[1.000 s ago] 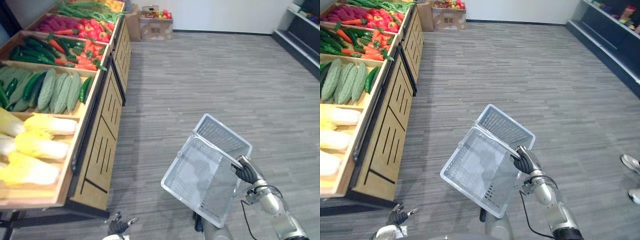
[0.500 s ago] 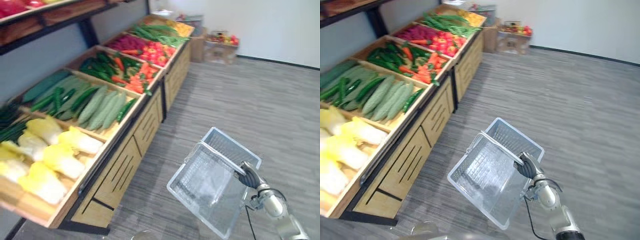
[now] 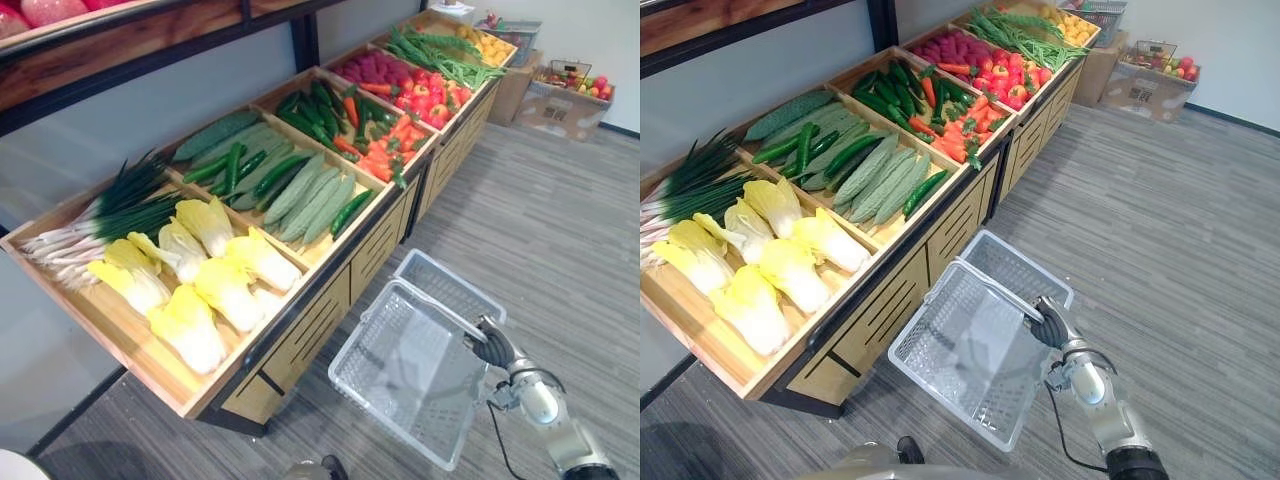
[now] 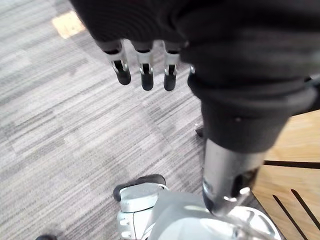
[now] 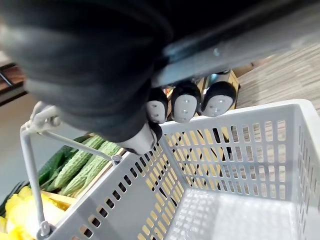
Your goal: Pick vegetable in the basket
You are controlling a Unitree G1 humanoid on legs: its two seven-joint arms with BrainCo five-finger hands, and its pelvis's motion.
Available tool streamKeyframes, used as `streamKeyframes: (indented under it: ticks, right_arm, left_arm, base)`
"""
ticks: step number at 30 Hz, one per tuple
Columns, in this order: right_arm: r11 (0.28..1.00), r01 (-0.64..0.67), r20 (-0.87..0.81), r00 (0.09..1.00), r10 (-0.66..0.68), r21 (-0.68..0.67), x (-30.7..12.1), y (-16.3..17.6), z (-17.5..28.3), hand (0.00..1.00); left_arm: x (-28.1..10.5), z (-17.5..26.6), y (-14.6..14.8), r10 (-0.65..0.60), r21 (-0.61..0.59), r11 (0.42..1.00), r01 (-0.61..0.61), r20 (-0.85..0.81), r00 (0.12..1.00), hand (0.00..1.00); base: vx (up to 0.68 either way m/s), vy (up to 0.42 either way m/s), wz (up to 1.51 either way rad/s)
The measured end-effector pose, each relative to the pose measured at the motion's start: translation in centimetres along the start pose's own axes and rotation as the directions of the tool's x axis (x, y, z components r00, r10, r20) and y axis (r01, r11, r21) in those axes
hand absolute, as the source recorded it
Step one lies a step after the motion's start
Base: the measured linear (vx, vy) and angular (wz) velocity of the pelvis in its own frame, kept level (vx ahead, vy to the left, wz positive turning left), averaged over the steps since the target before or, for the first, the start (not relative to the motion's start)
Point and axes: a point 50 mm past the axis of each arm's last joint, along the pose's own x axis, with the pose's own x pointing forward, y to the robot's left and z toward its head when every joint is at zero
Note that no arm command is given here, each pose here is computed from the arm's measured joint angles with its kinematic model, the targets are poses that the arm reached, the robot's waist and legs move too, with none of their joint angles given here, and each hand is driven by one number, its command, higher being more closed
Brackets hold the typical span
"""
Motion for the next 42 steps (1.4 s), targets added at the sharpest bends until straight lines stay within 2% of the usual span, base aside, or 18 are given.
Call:
streamKeyframes:
  ticks: [2, 5, 8, 11, 13, 14, 15, 19, 23, 25, 29, 32, 34, 35, 37, 42]
  right_arm:
    - [1.000, -0.009, -0.065, 0.998, 0.010, 0.021, -0.7, 0.9, -1.0, 1.00]
    - [0.994, 0.088, -0.233, 0.970, -0.072, 0.060, -2.5, 0.8, -3.7, 1.00]
    - [0.987, 0.144, -0.431, 0.897, -0.097, 0.077, -4.6, 1.0, -6.9, 1.00]
    - [0.957, 0.274, -0.609, 0.776, -0.161, 0.096, -7.4, 0.5, -10.2, 1.00]
    - [0.926, 0.361, -0.706, 0.684, -0.184, 0.109, -9.2, 0.7, -11.7, 1.00]
    - [0.905, 0.412, -0.755, 0.626, -0.196, 0.107, -10.5, 1.1, -12.3, 1.00]
    - [0.889, 0.448, -0.788, 0.580, -0.208, 0.095, -11.4, 0.9, -12.8, 1.00]
    - [0.855, 0.508, -0.846, 0.498, -0.190, 0.107, -12.8, 0.7, -13.6, 1.00]
    - [0.850, 0.504, -0.898, 0.429, -0.095, 0.150, -14.5, 2.7, -14.5, 1.00]
    - [0.836, 0.527, -0.925, 0.373, -0.066, 0.152, -15.7, 3.7, -14.8, 1.00]
    - [0.841, 0.525, -0.940, 0.335, -0.059, 0.134, -17.0, 4.5, -14.8, 1.00]
    - [0.840, 0.523, -0.932, 0.358, -0.065, 0.142, -16.8, 4.8, -14.5, 1.00]
    - [0.847, 0.512, -0.920, 0.384, -0.081, 0.139, -16.2, 4.9, -14.3, 1.00]
    - [0.854, 0.501, -0.912, 0.401, -0.084, 0.141, -15.9, 4.9, -14.2, 1.00]
    - [0.865, 0.474, -0.891, 0.448, -0.075, 0.165, -14.8, 5.3, -13.7, 1.00]
    - [0.872, 0.447, -0.874, 0.483, -0.046, 0.202, -13.7, 6.5, -12.9, 1.00]
  left_arm:
    - [0.2, 1.0, 0.7, 0.019, 0.023, 1.000, -0.020, 0.034, 0.999, 0.00]
    - [0.4, 4.1, -0.3, 0.002, 0.014, 1.000, -0.004, 0.137, 0.991, 0.00]
    - [0.3, 5.6, -0.7, -0.013, 0.004, 1.000, 0.013, 0.194, 0.981, 0.00]
    - [0.4, 6.1, -0.2, 0.006, -0.026, 1.000, 0.000, 0.208, 0.978, 0.00]
    - [0.5, 6.2, 0.8, 0.037, -0.052, 0.998, -0.027, 0.207, 0.978, 0.00]
    - [0.6, 6.3, 2.3, 0.076, -0.069, 0.996, -0.063, 0.206, 0.976, 0.00]
    - [0.6, 5.5, 1.9, 0.078, -0.128, 0.990, -0.056, 0.167, 0.983, 0.00]
    - [0.3, 3.1, -0.7, 0.054, -0.297, 0.954, -0.029, 0.076, 0.996, 0.00]
    - [0.2, 1.9, -1.1, 0.062, -0.308, 0.950, -0.049, 0.034, 0.997, 0.00]
    - [0.2, 2.6, -0.9, 0.106, -0.317, 0.945, -0.082, 0.058, 0.993, 0.00]
    - [0.2, 5.1, -0.7, 0.183, -0.351, 0.928, -0.123, 0.145, 0.972, 0.00]
    - [-0.6, 8.7, 0.1, 0.314, -0.430, 0.885, -0.177, 0.270, 0.910, 0.00]
    - [-1.9, 12.0, 1.1, 0.433, -0.507, 0.837, -0.206, 0.384, 0.815, 0.00]
    - [-2.3, 12.9, 1.3, 0.460, -0.526, 0.825, -0.206, 0.414, 0.785, 0.00]
    - [-4.1, 16.1, 2.2, 0.530, -0.561, 0.804, -0.197, 0.528, 0.663, 0.00]
    - [-6.9, 19.6, 3.7, 0.602, -0.607, 0.778, -0.161, 0.649, 0.464, 0.00]
  base:
    - [0.18, 0.034, 0.92]
    - [0.32, -0.066, 1.57]
    - [0.26, -0.179, 1.62]
    - [0.30, -0.352, 1.38]
    - [0.36, -0.517, 0.95]
    - [0.28, -0.522, 0.67]
    - [0.29, -0.505, 0.55]
    - [0.24, -0.354, 0.55]
    - [0.11, -0.227, 0.63]
    - [0.07, -0.134, 0.83]
    - [0.04, -0.020, 0.79]
    - [0.00, 0.042, 0.33]
    - [-0.02, 0.066, 0.10]
    - [-0.03, 0.087, 0.06]
    - [-0.06, 0.087, 0.08]
    - [-0.08, 0.068, 0.07]
